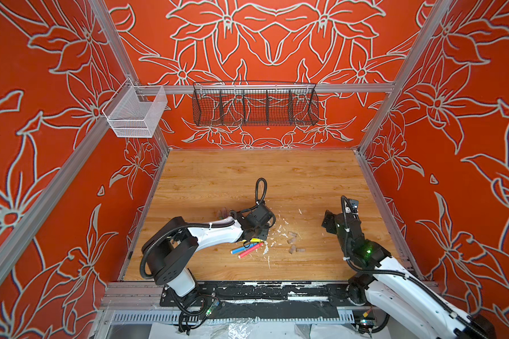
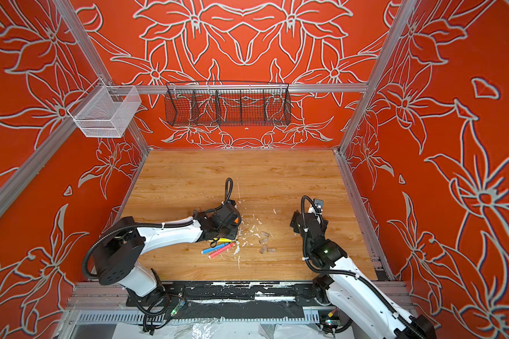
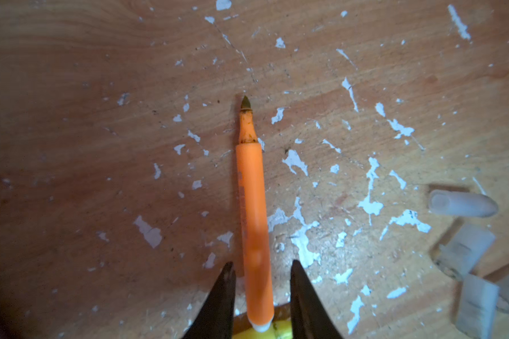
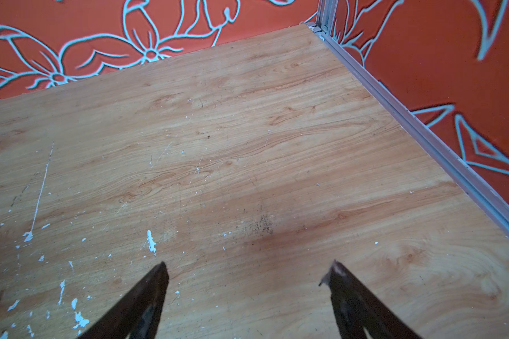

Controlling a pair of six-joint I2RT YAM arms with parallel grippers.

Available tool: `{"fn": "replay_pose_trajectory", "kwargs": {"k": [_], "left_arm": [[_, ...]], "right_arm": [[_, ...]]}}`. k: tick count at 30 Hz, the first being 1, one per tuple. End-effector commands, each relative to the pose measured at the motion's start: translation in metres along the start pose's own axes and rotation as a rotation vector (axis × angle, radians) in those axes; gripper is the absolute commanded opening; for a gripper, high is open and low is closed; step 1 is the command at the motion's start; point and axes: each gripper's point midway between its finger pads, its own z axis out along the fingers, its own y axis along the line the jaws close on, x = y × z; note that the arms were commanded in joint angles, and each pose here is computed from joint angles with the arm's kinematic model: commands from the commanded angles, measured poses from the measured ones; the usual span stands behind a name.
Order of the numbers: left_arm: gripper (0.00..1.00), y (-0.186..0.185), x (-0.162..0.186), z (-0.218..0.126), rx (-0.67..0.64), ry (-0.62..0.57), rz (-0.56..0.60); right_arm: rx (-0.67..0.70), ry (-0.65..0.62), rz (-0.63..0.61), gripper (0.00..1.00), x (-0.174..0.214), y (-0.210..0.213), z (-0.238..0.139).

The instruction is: Insert the pens into the pen caps

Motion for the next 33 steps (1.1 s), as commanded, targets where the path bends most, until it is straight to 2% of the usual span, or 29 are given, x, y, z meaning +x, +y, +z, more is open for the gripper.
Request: {"fn": "replay_pose_trajectory", "kwargs": {"k": [1,8,16,20,25,29,33], "left_arm": [[0.29,0.005,0.007,0.008,-0.062,0.052,0.026],[0.23,0.012,0.014,0.019,-0.135,0.109,0.028],[0.21,0.020,0.018,0.023,-0.181,0.133,0.027],[0.11,0.020,0.021,0.027,-0.181,0.143,0.031],[0.03,0.010,0.021,0.027,-0.134,0.167,0.029],[0.00,0.002,0.012,0.010,-0.100,0.168,0.019],[0.00,-0.009,-0.009,-0.032,-0.041,0.128,0.002]], "right_arm": [[0.017,-0.011,0.014,0.87,-0.001,-0.003,0.002],[0.015,-0.009,0.014,0.87,-0.001,-0.003,0.002],[0.011,-0.004,0.014,0.87,0.000,-0.002,0.002],[0.008,-0.003,0.017,0.87,-0.001,-0.002,0.002],[-0.017,0.005,0.034,0.84,-0.002,0.001,-0.002],[-0.179,0.048,0.092,0.82,-0.005,0.027,-0.014],[-0.392,0.107,0.170,0.81,-0.006,0.064,-0.028]]}}
